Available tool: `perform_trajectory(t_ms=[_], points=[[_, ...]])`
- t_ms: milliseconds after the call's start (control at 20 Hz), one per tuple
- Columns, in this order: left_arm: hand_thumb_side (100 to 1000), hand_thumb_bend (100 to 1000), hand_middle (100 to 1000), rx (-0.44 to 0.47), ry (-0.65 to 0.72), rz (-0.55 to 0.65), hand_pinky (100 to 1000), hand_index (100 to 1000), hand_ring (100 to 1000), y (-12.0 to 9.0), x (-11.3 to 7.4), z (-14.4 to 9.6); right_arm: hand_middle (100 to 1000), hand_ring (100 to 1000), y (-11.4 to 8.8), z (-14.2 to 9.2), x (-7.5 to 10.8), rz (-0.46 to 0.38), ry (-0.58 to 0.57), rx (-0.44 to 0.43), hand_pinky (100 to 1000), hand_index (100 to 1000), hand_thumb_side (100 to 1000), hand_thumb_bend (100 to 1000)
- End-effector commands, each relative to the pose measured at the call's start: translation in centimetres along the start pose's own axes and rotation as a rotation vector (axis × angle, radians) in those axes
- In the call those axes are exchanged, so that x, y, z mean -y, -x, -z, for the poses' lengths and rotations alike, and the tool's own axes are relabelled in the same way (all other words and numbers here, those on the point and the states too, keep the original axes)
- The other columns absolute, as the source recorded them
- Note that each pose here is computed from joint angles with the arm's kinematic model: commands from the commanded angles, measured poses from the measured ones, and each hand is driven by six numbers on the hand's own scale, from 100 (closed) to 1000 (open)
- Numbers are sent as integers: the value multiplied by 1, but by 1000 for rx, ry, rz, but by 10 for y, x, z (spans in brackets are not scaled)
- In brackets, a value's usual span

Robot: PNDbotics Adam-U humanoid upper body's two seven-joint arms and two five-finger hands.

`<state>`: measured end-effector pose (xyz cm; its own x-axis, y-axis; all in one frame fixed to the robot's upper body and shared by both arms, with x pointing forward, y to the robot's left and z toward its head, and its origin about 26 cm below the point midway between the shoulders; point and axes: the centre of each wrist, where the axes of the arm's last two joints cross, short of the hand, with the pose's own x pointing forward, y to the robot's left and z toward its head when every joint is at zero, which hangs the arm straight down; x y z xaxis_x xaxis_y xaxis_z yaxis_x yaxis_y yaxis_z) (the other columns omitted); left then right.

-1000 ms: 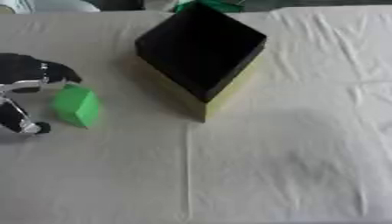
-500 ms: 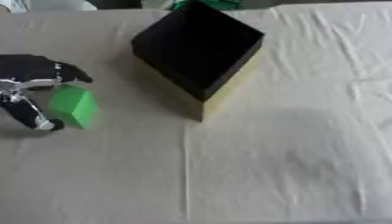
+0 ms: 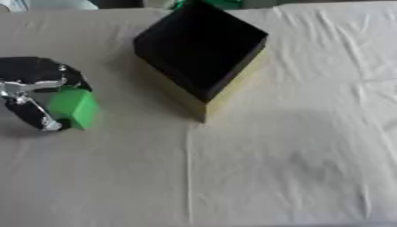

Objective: Pick up objects on the table and place them in the box.

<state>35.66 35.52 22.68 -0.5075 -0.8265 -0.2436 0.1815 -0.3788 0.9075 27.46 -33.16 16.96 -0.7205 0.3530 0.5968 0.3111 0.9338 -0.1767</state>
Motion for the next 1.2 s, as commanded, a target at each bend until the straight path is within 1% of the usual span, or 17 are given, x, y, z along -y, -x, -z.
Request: perform_trajectory(t_ms=[50, 100, 250, 350, 500, 800, 900, 1200], points=[[197, 337, 586, -36, -71, 35, 614, 747, 688, 6, -11, -5, 607, 681, -5, 5, 1, 0, -8, 19, 716, 892, 1000, 100], [196, 311, 568, -37, -78, 34, 607, 729, 669, 6, -10, -4, 607, 681, -5, 5, 1, 0, -8, 19, 716, 892, 1000, 100], [200, 285, 543, -32, -81, 23, 590, 703, 644, 6, -12, -5, 607, 681, -5, 5, 1, -1, -9, 18, 716, 892, 1000, 100], [204, 274, 547, -25, -94, 19, 588, 709, 644, 4, -20, -7, 607, 681, -5, 4, 1, -3, -11, 16, 716, 892, 1000, 100], [198, 235, 544, -14, -158, 19, 586, 710, 641, -1, -42, -12, 607, 681, -5, 5, 2, -6, -13, 17, 717, 892, 1000, 100], [198, 209, 547, 26, -262, 43, 588, 716, 643, -11, -95, -18, 609, 684, -6, 7, 6, -21, -21, 30, 720, 891, 1000, 100], [199, 200, 545, 54, -294, 67, 586, 716, 641, -17, -112, -16, 610, 685, -6, 8, 7, -26, -25, 37, 721, 891, 1000, 100], [213, 178, 535, 116, -381, 33, 578, 714, 630, -29, -151, 7, 617, 692, -7, 9, 13, -46, -42, 65, 727, 890, 1000, 100]])
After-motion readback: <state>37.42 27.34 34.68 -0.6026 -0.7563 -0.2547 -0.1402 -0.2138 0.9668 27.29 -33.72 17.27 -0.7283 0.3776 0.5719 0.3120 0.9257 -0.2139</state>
